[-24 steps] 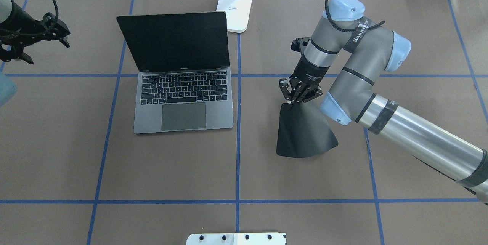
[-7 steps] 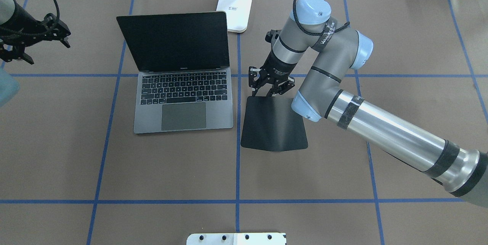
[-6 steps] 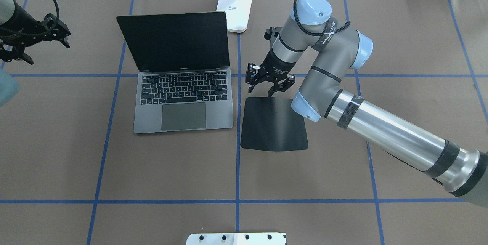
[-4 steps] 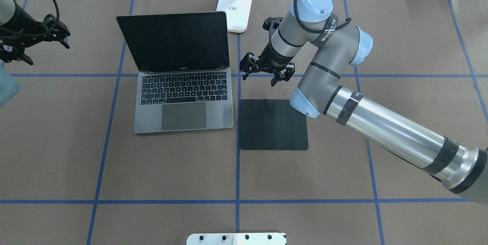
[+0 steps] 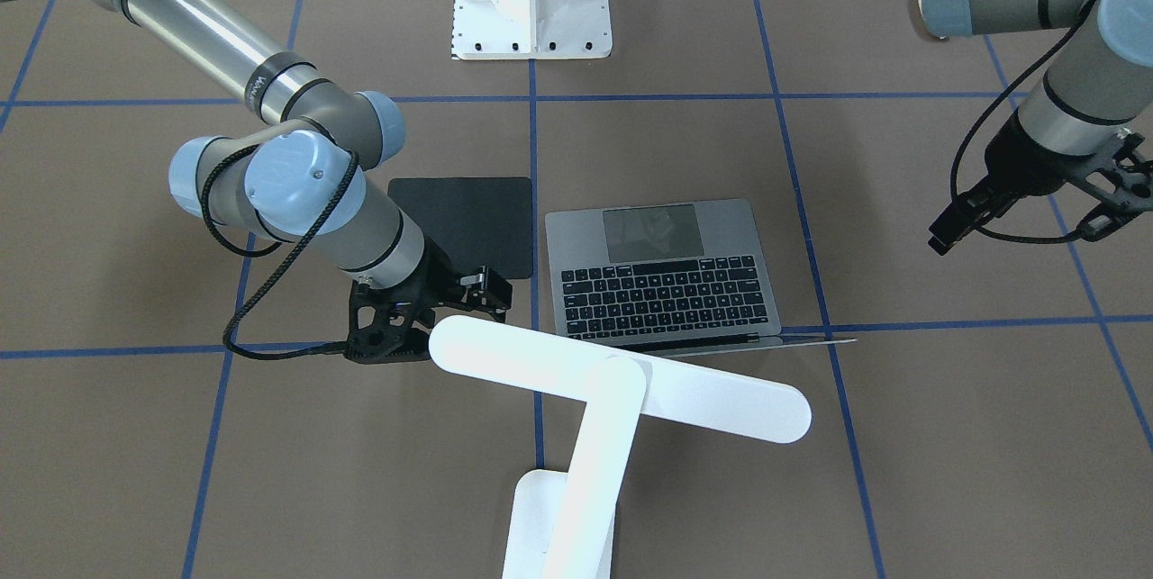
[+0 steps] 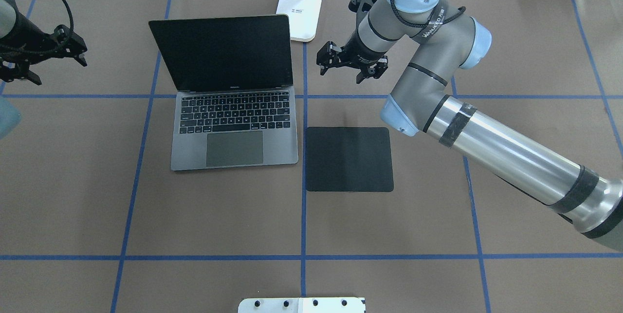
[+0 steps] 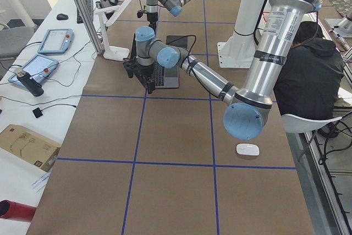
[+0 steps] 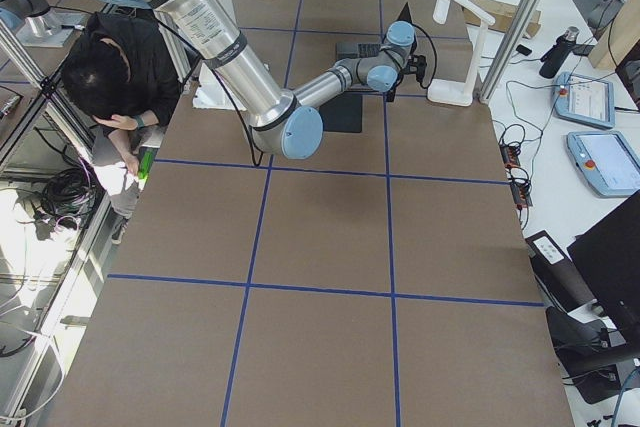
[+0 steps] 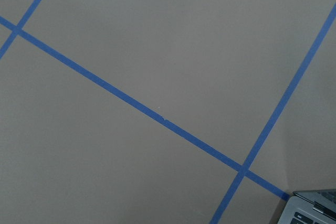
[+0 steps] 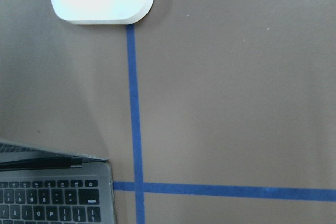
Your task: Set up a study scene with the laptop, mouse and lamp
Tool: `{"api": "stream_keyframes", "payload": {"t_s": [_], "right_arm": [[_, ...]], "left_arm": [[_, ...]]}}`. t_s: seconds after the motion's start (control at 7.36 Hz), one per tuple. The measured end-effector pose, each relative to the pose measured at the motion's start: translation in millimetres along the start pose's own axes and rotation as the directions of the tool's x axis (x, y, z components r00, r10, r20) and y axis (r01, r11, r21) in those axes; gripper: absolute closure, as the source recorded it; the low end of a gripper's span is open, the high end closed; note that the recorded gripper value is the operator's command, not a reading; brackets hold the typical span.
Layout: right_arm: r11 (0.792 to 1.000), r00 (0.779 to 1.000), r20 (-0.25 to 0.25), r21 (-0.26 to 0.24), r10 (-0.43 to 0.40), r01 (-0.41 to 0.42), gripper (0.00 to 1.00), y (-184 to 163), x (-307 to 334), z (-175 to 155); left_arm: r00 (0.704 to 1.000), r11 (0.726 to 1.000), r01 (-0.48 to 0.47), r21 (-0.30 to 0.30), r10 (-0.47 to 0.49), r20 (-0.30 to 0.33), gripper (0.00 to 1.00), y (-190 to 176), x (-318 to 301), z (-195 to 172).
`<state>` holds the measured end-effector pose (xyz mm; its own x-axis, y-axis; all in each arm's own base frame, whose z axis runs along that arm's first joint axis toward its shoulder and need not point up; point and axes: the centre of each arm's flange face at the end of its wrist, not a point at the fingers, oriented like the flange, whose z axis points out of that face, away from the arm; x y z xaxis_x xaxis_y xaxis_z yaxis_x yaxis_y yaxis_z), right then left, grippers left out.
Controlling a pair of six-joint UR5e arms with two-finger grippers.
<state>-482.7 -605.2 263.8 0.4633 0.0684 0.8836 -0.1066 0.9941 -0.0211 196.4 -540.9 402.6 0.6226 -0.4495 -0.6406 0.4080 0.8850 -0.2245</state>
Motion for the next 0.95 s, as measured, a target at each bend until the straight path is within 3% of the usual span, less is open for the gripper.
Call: {"api": "stream_keyframes", "payload": {"t_s": [0.54,0.82,0.95], "right_arm": [[0.998,0.996,-0.078,0.046,0.049,-0.045,0.00,-6.6,149.6,-37.4],[0.998,0.993,-0.116,0.053,0.030,-0.024,0.00,14.2,222.2,-58.9],[0.999,0.990,-0.139,0.044,0.002,0.004,0.00,27.3,253.6,-64.7]], "left_arm": [[0.990,0.991,-0.133,0.024,0.134,-0.049,0.00,46.5,-109.3,2.5],[0.979,0.982,-0.186,0.028,0.188,-0.081,0.00,90.5,-202.1,18.3],[0.976,0.978,-0.207,-0.002,0.207,-0.073,0.00,113.6,-231.2,28.4]]}}
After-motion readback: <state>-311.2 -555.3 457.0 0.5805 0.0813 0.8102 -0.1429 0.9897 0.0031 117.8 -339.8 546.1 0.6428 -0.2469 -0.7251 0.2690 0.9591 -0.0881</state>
